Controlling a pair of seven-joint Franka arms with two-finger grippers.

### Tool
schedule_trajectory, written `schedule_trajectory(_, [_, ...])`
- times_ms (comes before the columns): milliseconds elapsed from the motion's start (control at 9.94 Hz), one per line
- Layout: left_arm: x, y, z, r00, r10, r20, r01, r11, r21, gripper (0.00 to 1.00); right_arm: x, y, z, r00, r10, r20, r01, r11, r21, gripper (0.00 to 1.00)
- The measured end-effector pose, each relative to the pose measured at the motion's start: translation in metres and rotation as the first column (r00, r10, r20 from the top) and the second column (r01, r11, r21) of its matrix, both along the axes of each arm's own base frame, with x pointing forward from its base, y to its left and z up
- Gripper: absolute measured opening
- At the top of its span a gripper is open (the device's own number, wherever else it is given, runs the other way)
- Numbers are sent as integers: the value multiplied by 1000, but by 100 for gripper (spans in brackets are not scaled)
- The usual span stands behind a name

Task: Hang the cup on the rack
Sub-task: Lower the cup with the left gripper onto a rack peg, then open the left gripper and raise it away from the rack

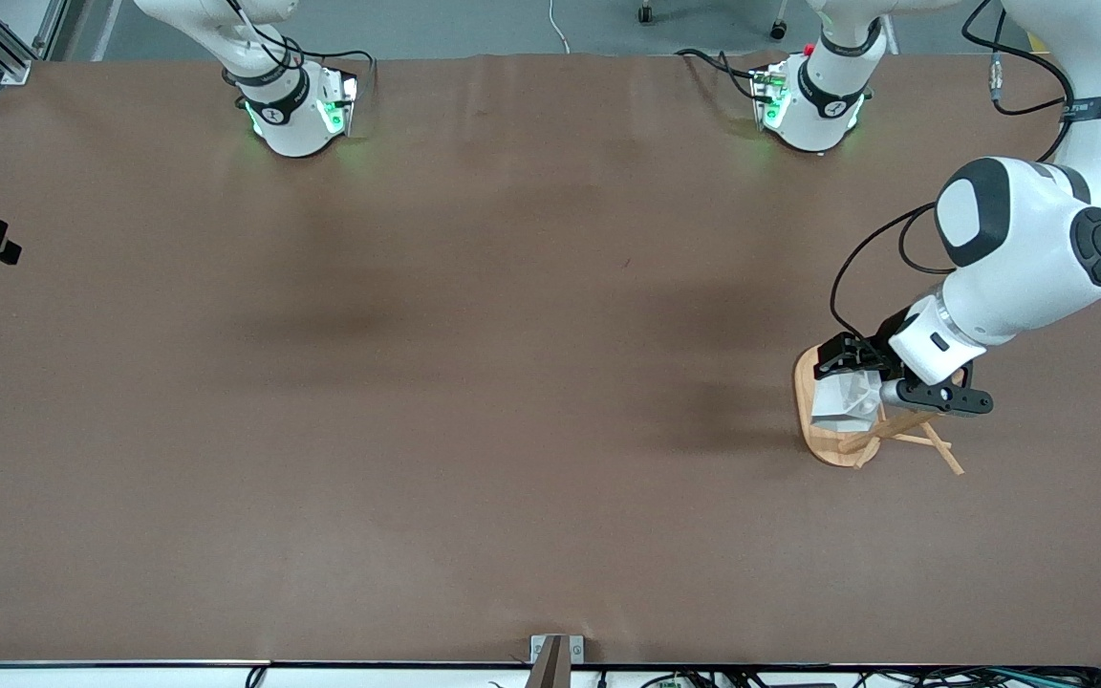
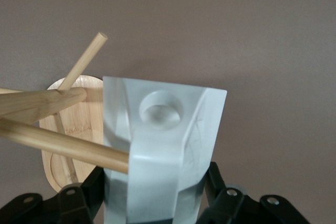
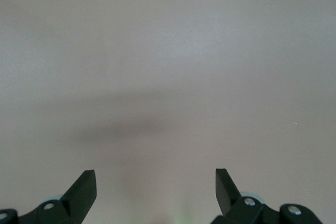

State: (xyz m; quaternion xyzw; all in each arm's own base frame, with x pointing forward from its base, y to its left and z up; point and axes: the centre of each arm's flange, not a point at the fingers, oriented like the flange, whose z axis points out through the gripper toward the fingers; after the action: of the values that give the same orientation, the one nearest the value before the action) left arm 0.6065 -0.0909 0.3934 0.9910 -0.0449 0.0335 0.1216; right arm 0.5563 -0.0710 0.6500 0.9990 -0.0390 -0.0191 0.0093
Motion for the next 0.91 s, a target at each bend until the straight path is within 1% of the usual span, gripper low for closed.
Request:
schedule_trajectory(403, [3, 23, -4, 999, 38, -5, -38, 999, 8, 78, 0, 0, 0, 1000, 0, 0, 0, 1000, 0, 100])
schedule_trajectory(704, [4, 24, -12, 999, 41, -20, -40, 999, 9, 79, 0, 0, 0, 1000, 0, 0, 0, 1000, 0, 100])
schedule_trajectory(906, [5, 24, -11, 999, 41, -16, -41, 999, 8, 91, 0, 0, 0, 1000, 0, 0, 0, 1000, 0, 100])
